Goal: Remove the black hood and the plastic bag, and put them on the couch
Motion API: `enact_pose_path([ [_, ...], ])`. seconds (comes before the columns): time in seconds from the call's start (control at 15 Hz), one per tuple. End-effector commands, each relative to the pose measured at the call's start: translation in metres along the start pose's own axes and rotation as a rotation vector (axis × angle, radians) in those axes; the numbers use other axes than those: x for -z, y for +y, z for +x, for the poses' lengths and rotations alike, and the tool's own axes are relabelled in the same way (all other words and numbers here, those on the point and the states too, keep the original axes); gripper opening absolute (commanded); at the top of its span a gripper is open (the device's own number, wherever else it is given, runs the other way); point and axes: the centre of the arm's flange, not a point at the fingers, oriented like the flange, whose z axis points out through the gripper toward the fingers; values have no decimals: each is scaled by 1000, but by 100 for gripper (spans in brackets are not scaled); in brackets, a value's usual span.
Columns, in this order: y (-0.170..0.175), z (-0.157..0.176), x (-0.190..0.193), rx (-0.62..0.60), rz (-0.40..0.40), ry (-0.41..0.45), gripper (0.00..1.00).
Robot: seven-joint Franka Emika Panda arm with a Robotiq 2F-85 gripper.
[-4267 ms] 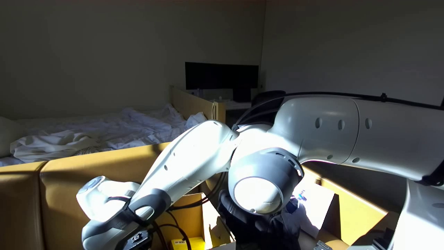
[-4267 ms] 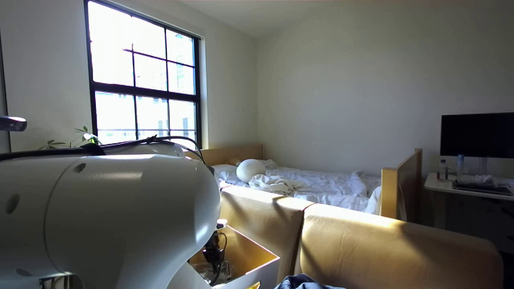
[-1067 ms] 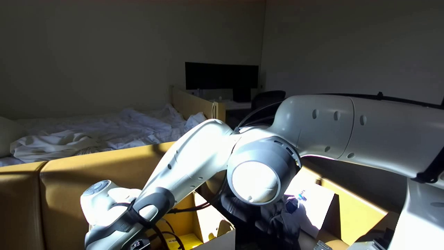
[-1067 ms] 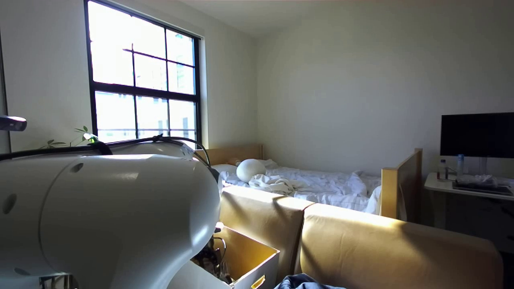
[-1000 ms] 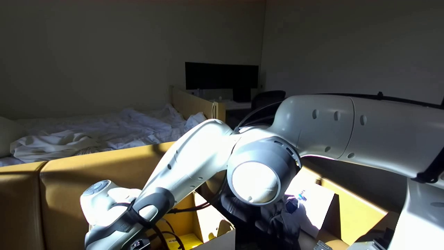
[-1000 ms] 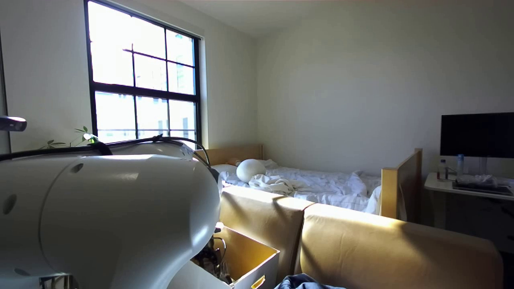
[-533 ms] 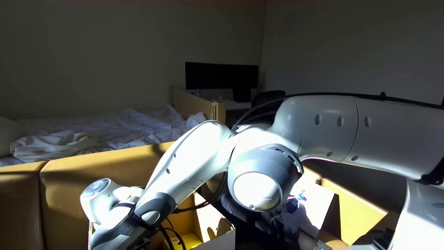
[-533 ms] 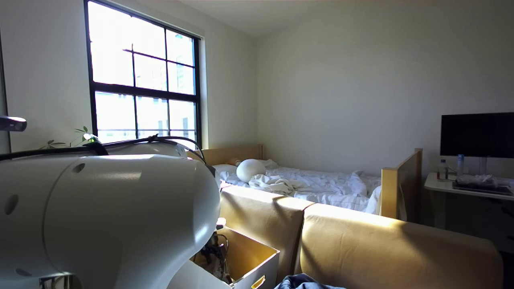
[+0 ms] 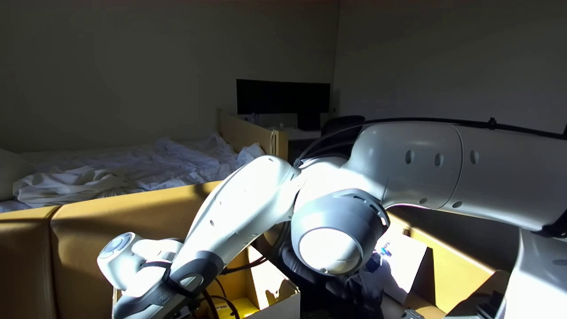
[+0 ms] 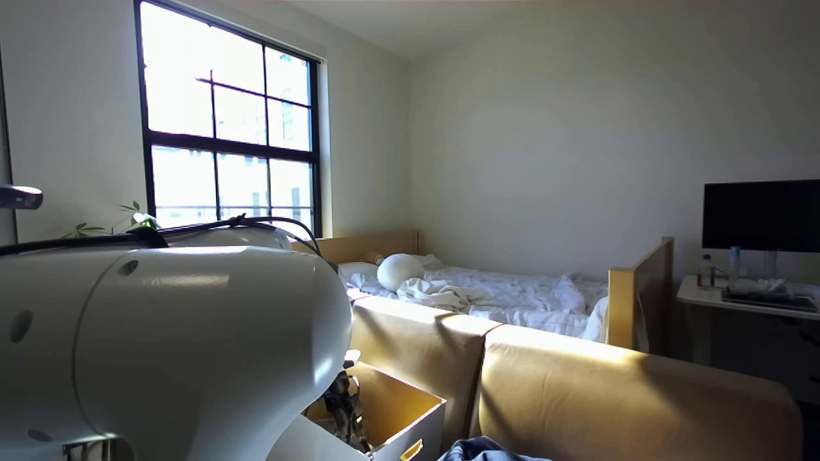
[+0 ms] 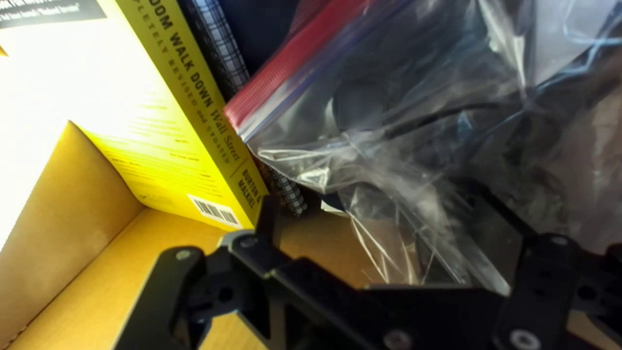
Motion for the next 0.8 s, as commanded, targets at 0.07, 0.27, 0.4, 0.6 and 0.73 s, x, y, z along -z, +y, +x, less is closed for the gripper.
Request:
enact_pose_path([
  [0.07, 1, -7, 0, -41, -71, -44, 99],
  [0.27, 5, -9, 0, -52, -121, -80, 78],
  [0.4, 5, -11, 1, -44, -127, -103, 73],
  [0.6, 2, -13, 2, -30, -106, -117, 53],
  [0.73, 0, -14, 3, -23, -97, -115, 39],
])
